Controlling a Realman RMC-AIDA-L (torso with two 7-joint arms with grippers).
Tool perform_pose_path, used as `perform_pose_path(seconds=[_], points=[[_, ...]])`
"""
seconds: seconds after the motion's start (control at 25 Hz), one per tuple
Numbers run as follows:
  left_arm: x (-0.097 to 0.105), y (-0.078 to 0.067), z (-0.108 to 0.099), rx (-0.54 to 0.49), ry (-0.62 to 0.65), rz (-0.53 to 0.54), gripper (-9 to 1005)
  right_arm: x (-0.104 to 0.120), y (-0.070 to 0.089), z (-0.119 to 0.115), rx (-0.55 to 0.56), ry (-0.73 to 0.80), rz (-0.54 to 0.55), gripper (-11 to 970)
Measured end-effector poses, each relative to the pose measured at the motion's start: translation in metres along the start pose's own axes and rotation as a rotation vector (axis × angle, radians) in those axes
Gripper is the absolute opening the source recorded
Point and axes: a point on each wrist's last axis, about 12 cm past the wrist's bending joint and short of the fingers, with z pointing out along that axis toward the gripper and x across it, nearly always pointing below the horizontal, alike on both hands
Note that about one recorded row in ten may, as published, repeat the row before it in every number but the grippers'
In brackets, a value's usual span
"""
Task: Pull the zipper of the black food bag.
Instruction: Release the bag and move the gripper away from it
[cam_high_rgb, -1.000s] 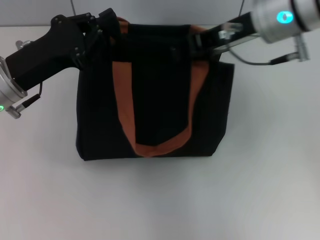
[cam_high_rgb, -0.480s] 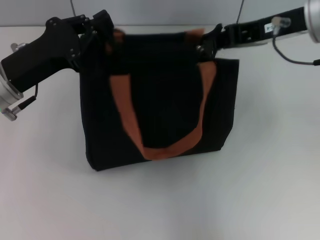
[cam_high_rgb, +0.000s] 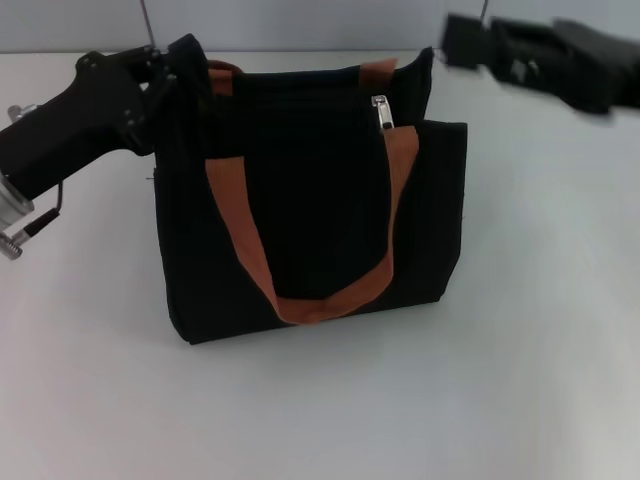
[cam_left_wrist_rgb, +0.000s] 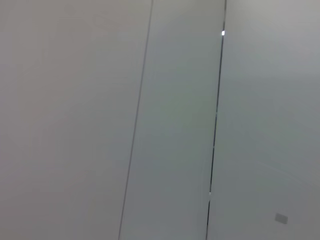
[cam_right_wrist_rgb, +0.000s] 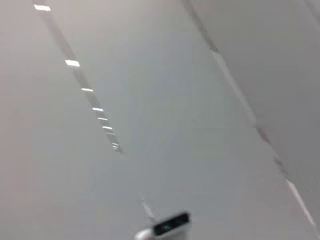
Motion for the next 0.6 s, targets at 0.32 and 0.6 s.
perform_pose_path(seconds=[0.32, 0.6], points=[[-0.002, 0.006, -0.015, -0.044, 0.019, -0.079, 73, 0.058, 0.014, -0.027, -0.149, 0.085, -0.205, 529], [-0.002, 0.01, -0.029, -0.065, 0.084, -0.178, 74, 0.104, 0.011, -0.008, -0.159, 0.313, -0.212, 698]])
